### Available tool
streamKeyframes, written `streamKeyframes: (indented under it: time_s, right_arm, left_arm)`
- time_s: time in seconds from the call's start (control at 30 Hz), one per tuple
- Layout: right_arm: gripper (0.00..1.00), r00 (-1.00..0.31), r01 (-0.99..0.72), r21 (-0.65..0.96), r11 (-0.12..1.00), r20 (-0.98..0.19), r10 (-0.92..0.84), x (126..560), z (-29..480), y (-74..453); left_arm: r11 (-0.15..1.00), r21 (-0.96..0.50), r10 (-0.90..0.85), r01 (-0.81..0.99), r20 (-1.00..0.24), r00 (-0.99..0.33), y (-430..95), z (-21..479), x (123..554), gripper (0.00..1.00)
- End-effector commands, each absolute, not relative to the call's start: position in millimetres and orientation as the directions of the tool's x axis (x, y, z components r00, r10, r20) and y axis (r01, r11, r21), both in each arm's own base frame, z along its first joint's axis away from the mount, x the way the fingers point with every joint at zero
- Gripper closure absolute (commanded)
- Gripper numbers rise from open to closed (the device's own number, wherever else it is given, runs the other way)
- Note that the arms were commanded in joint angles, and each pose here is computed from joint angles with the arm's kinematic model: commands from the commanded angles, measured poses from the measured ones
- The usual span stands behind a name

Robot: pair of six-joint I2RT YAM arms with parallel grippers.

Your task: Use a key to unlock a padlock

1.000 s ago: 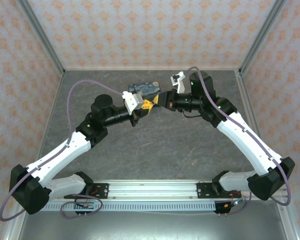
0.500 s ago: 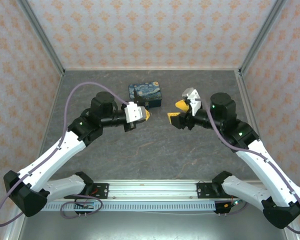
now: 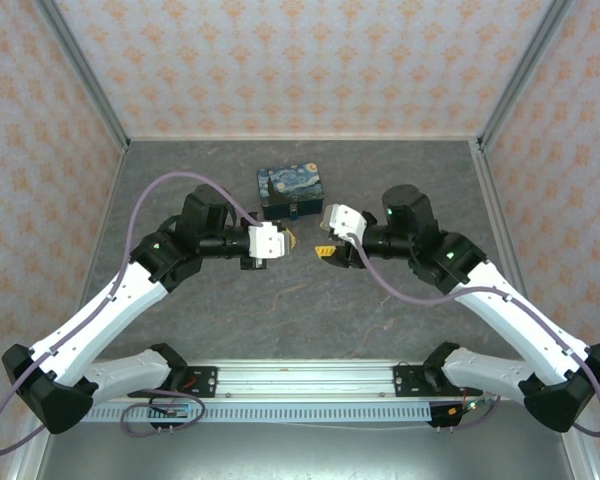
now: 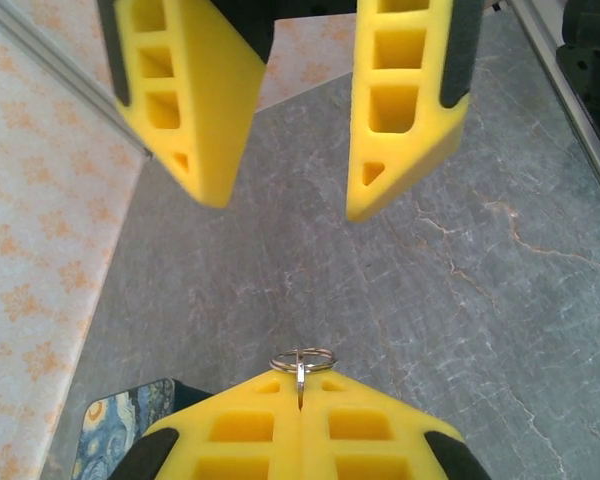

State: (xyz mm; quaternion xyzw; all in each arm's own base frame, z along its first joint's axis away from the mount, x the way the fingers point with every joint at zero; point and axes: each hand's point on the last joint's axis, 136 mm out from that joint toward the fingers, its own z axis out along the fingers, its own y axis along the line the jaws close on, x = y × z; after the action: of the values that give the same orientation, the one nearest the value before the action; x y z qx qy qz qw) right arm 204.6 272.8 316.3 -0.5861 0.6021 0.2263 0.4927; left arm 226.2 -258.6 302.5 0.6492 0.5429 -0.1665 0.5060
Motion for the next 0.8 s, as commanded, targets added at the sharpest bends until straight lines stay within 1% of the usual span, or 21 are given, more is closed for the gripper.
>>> streamKeyframes:
  time_s: [0.0,0.2,0.77]
  right_arm:
    - [0.53,0.31,-0.886,-0.43,0.173,-0.828,-0.467,205.0,326.6,284.3]
    - [0.58,0.328,-0.896,-0.427,0.125,-0.824,-0.462,198.2,322.0,298.3]
    - [0.72,0.335,-0.906,-0.414,0.086,-0.826,-0.453,197.2,319.4,309.0]
  left_arm:
    - [0.069,0.486,0.523,0.871,-0.762,0.383,-262.4,307.7,220.6,1.0]
    - [0.062,0.482,0.52,0.874,-0.763,0.384,-264.7,306.5,220.0,1.0]
    - [0.037,0.475,0.525,0.879,-0.758,0.387,-266.3,301.5,218.8,1.0]
